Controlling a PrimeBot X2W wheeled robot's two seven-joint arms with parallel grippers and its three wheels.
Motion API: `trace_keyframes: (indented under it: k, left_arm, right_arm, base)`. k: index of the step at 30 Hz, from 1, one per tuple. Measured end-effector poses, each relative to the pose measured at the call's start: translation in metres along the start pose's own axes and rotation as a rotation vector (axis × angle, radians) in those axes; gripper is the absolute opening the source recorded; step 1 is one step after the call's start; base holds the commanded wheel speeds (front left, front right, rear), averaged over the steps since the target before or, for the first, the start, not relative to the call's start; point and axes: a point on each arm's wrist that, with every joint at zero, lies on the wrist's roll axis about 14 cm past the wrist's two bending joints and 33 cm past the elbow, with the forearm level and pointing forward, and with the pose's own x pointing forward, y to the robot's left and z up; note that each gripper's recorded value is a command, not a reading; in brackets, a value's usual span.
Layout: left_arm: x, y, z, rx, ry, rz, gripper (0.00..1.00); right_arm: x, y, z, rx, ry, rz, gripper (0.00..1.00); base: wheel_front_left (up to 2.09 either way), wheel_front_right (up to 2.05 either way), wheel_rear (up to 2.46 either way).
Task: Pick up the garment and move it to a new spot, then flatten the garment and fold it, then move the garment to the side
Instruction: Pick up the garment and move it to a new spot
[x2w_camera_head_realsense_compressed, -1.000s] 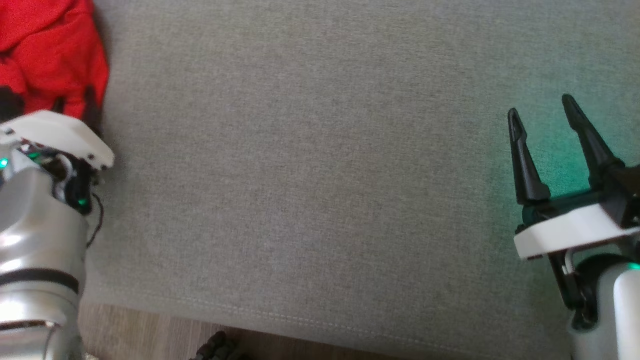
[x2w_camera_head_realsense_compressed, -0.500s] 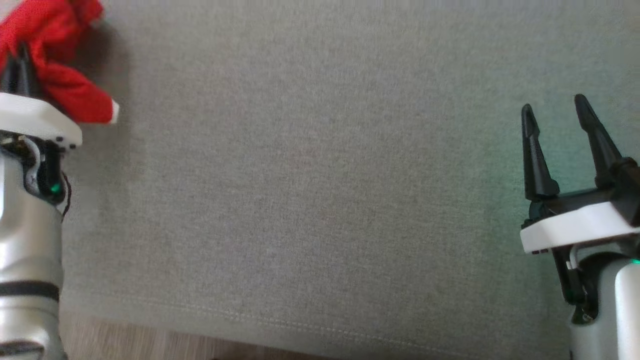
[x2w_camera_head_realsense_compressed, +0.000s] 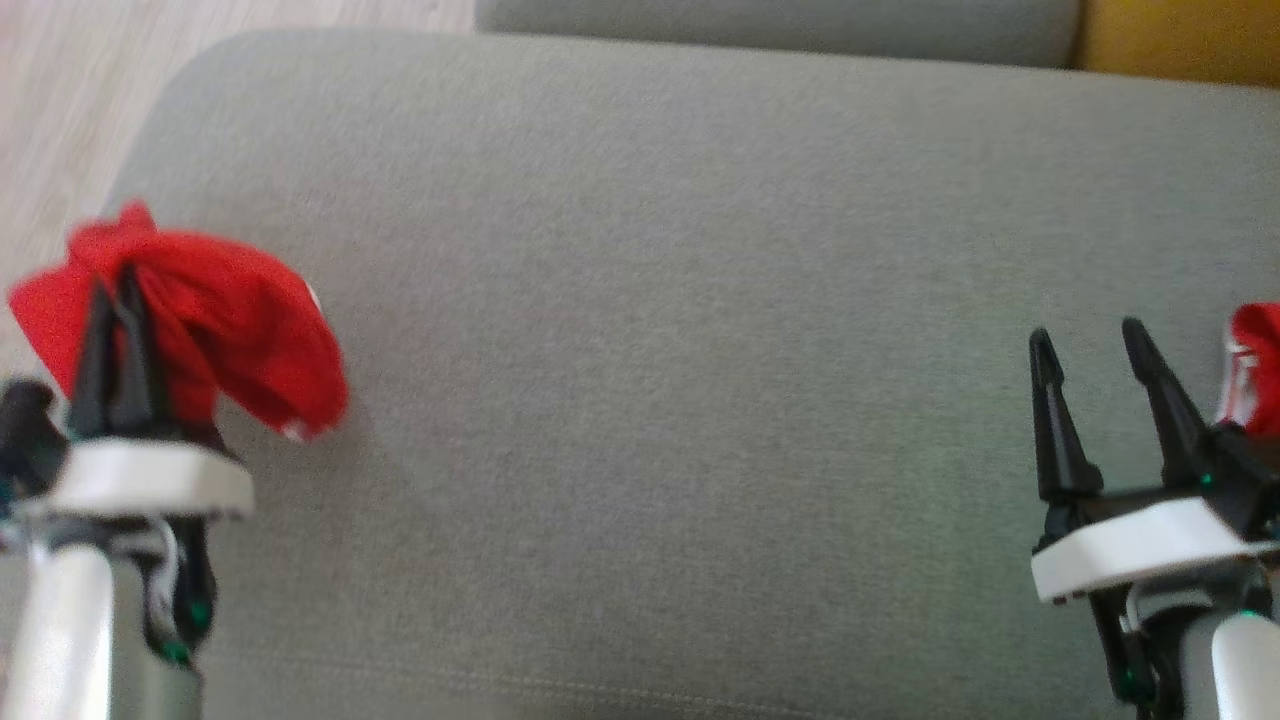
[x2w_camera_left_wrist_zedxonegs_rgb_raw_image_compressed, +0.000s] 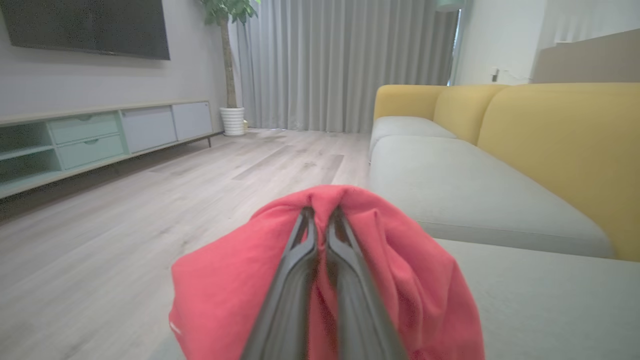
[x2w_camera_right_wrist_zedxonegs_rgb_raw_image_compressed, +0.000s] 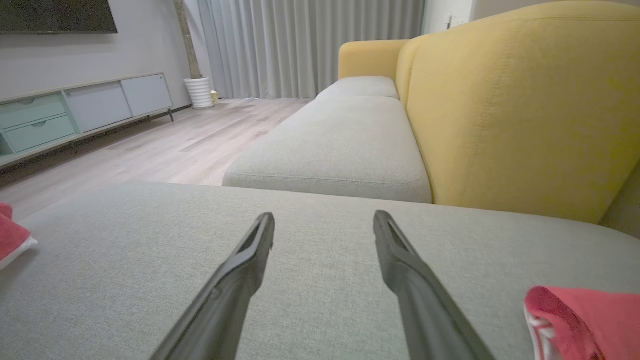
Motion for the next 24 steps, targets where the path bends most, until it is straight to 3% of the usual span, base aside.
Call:
trace_keyframes:
  k: [11, 16, 18, 24]
  left_arm:
    - [-0.03, -0.099, 0.018, -0.094, -0.003, -0.256, 0.0]
    - [-0.032, -0.168, 0.006, -0.149, 0.048, -0.453, 0.0]
    - [-0.036, -0.223, 0.0, -0.172, 0.067, -0.623, 0.0]
    - [-0.053, -0.316, -0.018, -0.178, 0.119, -0.896, 0.0]
  right_arm:
    - [-0.041, -0.027, 0.006, 0.032, -0.02, -0.104, 1.0]
    - [-0.057, -0.043, 0.005, 0.051, -0.027, -0.165, 1.0]
    - [-0.067, -0.056, 0.004, 0.062, -0.029, -0.213, 1.0]
    - [-0.087, -0.081, -0.01, 0.084, 0.0, -0.311, 1.0]
  base:
    - [0.0, 0.0, 0.0]
    - [0.0, 0.0, 0.0]
    - [0.0, 0.0, 0.0]
    - [0.0, 0.0, 0.0]
